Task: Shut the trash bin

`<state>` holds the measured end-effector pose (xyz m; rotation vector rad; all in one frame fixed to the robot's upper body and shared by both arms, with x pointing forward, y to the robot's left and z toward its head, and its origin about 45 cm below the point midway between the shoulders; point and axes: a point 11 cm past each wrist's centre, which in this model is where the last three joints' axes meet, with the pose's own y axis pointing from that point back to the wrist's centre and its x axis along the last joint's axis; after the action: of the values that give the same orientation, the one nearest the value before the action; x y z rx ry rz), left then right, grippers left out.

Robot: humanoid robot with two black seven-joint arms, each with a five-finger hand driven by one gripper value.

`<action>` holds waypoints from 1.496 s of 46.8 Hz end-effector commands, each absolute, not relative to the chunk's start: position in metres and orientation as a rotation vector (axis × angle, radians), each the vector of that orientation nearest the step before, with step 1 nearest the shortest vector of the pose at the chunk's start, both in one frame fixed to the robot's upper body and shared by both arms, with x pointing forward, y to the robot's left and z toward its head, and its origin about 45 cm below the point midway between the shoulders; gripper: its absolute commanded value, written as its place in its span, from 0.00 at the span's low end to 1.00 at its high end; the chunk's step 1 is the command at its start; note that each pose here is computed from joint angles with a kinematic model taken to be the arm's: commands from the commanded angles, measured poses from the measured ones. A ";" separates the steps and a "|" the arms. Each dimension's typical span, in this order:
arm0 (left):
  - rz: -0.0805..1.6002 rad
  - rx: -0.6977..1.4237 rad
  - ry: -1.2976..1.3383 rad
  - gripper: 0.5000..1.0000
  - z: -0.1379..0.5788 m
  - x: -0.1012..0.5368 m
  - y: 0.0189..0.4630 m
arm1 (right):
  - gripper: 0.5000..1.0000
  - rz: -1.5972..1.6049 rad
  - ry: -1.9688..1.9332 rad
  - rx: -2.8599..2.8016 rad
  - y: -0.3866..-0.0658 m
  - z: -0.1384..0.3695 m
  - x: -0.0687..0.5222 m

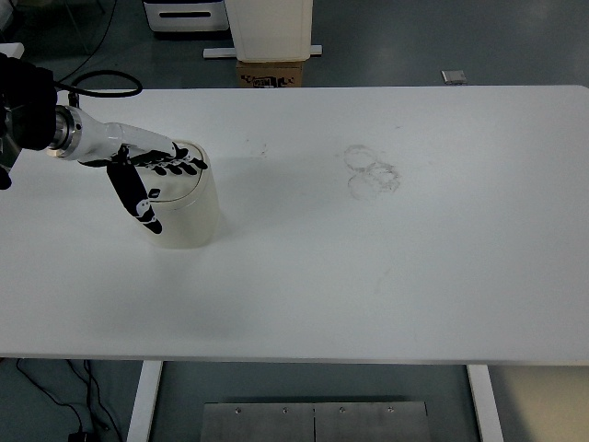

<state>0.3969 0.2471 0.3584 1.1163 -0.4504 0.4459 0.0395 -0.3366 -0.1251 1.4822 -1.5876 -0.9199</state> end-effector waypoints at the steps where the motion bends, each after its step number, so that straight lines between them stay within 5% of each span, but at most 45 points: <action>1: 0.472 1.114 -0.466 1.00 0.370 0.399 0.252 | 0.98 -0.920 -1.588 1.482 -0.337 -0.125 0.039; 22: 0.549 1.063 -0.413 1.00 0.385 0.413 0.266 | 0.98 -0.920 -1.588 1.482 -0.337 -0.125 0.039; 54: 0.751 0.321 -0.241 1.00 0.466 0.453 0.287 | 0.98 -0.920 -1.588 1.482 -0.337 -0.125 0.039; 70: 0.960 0.021 0.083 1.00 0.428 0.487 0.312 | 0.98 -0.920 -1.588 1.482 -0.337 -0.125 0.039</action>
<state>0.4815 0.3066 0.4368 0.0685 0.0255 0.9206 0.0395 -0.3366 -0.1251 1.4823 -1.5877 -0.9199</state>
